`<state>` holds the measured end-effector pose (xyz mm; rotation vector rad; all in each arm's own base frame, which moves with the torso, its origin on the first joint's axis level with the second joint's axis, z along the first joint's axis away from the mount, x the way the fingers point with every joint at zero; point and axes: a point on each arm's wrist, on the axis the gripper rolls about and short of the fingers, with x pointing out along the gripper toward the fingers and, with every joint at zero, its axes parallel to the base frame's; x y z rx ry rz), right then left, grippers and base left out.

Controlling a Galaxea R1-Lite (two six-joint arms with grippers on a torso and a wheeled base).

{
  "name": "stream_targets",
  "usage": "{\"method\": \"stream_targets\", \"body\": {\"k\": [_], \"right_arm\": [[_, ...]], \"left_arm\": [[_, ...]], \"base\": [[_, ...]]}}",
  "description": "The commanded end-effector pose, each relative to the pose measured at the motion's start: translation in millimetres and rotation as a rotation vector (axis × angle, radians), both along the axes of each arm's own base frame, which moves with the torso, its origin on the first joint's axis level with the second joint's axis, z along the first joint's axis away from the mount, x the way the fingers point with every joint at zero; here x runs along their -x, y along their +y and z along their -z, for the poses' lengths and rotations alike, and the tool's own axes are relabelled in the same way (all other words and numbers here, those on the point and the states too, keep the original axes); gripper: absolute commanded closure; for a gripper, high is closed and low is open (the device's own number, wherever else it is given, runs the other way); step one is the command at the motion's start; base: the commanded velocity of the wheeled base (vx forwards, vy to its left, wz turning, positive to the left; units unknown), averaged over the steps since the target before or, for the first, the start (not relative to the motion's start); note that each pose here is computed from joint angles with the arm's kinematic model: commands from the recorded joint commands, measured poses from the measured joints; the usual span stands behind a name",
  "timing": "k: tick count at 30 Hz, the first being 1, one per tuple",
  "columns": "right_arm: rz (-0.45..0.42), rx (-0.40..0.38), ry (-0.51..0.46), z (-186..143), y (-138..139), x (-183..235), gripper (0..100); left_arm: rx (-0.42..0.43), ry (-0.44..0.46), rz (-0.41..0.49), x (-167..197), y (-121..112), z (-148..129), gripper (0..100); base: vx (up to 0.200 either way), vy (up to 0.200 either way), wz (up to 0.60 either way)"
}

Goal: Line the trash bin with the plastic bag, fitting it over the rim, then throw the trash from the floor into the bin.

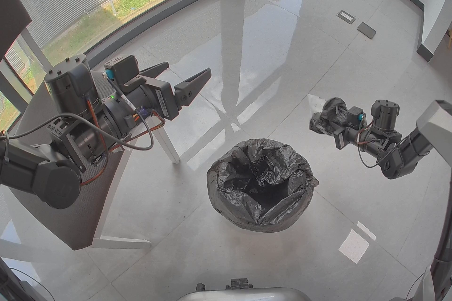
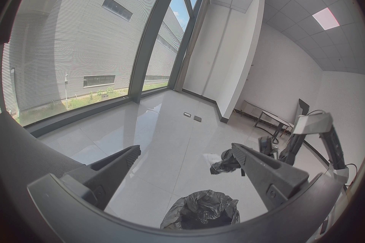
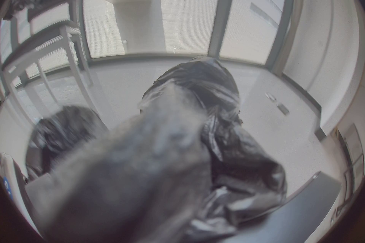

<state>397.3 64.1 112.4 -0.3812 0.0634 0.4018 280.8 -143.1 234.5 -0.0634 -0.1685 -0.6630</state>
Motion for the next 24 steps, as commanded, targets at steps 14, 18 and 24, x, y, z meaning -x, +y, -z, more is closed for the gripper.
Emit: {"method": "stream_targets", "body": {"k": [14, 18, 24], "right_arm": [[-0.364, -0.034, 0.012, -5, 112, 96, 100], [-0.37, -0.003, 0.099, 33, 120, 88, 100], [-0.372, 0.011, 0.133, 61, 126, 82, 100]], "left_arm": [[0.009, -0.011, 0.002, 10, 6, 9, 0], [0.025, 0.006, 0.006, 13, 7, 10, 0], [0.04, -0.005, 0.005, 15, 10, 10, 0]], "base": [[0.0, 0.0, 0.0], [0.0, 0.0, 0.0], [0.0, 0.0, 0.0]]}}
